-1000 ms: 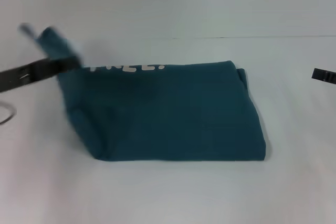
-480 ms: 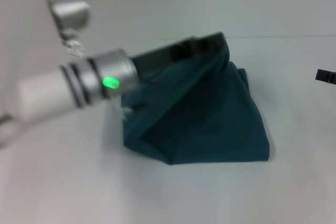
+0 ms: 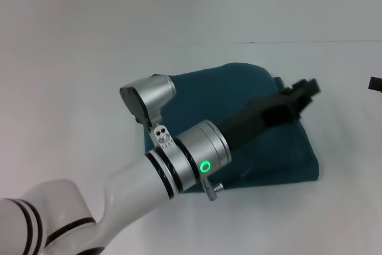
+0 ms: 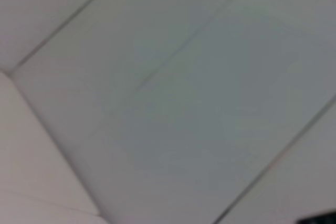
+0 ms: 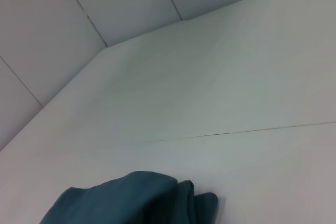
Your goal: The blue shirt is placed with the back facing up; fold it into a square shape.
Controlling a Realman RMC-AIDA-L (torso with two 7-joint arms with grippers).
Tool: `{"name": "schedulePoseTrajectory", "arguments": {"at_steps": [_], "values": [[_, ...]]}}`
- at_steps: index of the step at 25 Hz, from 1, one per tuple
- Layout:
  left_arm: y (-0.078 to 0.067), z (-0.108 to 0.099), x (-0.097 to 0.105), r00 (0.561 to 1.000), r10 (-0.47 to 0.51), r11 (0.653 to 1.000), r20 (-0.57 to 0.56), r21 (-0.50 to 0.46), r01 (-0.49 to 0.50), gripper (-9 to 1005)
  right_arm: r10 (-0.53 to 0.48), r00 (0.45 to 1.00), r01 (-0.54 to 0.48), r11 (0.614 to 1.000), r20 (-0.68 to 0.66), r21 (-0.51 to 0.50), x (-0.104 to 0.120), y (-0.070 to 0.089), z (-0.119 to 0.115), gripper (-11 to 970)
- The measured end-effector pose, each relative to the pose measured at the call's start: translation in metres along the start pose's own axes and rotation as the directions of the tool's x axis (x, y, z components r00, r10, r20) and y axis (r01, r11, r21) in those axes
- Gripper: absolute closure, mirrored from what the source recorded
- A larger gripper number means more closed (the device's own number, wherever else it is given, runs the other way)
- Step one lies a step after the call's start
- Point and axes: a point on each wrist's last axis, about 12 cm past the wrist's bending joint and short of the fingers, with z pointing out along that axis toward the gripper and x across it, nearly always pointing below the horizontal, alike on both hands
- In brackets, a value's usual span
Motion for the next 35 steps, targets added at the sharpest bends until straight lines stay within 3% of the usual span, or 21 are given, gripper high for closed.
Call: {"name": "schedulePoseTrajectory", "arguments": {"at_steps": [8,16,27,35], "values": [[-0.015,-0.002,0.004,0.998,0.059,0.988,-0.027,0.146,-0.055,711,0.014,1.0,-0.014,1.0,-0.006,-0.012,0.0,0.002,0.003,94],[0.005,-0.035,-0.016,0.995,0.096,0.981,0.04,0.162,-0.102,342,0.062,0.995,-0.066,0.996,-0.074,-0.059,0.001,0.014,0.021,95],[0.03,-0.085,-0.031,0.975,0.21,0.97,0.07,0.109,-0.217,112,0.111,0.987,-0.125,0.986,-0.119,-0.11,-0.009,0.035,0.056,97],[0.038,-0.099,-0.036,0.974,0.217,0.972,0.07,0.075,-0.222,104,0.093,0.989,-0.105,0.989,-0.111,-0.106,-0.015,0.043,0.074,98]]}}
